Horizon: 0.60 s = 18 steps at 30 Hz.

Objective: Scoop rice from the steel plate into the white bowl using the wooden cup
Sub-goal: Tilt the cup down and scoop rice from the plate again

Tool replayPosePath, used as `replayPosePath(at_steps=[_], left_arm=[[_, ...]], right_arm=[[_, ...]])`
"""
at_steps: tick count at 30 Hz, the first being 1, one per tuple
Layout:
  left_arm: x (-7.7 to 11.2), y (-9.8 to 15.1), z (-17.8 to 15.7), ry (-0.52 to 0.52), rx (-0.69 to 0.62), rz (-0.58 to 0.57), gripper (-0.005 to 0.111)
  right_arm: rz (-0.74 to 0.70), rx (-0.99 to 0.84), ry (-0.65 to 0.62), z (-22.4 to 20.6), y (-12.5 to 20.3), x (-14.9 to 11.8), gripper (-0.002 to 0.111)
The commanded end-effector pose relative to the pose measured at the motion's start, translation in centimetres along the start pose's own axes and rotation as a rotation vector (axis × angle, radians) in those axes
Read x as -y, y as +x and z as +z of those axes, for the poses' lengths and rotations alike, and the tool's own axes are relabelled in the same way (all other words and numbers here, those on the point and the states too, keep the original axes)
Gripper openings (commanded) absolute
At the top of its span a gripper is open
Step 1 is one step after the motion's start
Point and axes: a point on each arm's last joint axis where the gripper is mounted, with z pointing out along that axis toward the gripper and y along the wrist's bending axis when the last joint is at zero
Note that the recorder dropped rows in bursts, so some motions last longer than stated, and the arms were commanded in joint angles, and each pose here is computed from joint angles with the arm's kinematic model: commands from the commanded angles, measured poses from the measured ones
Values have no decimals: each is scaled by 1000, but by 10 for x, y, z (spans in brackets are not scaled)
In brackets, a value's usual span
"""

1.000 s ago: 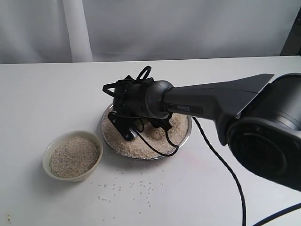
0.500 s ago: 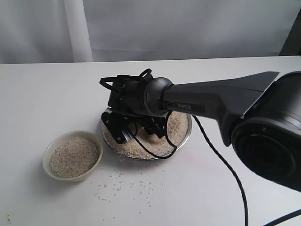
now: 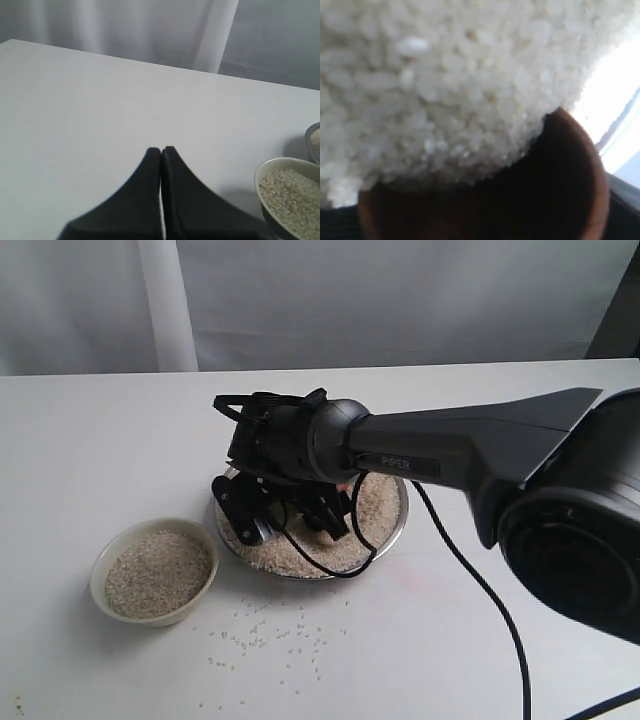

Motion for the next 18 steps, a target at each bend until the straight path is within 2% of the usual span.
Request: replayPosePath(at_steps=[1, 18], left_arm=[[1, -2, 0, 11, 7, -6, 0], [1, -2, 0, 11, 7, -6, 0]], right_arm=[[59, 56, -29, -8, -3, 0, 0], [234, 174, -103, -20, -2, 0, 0]])
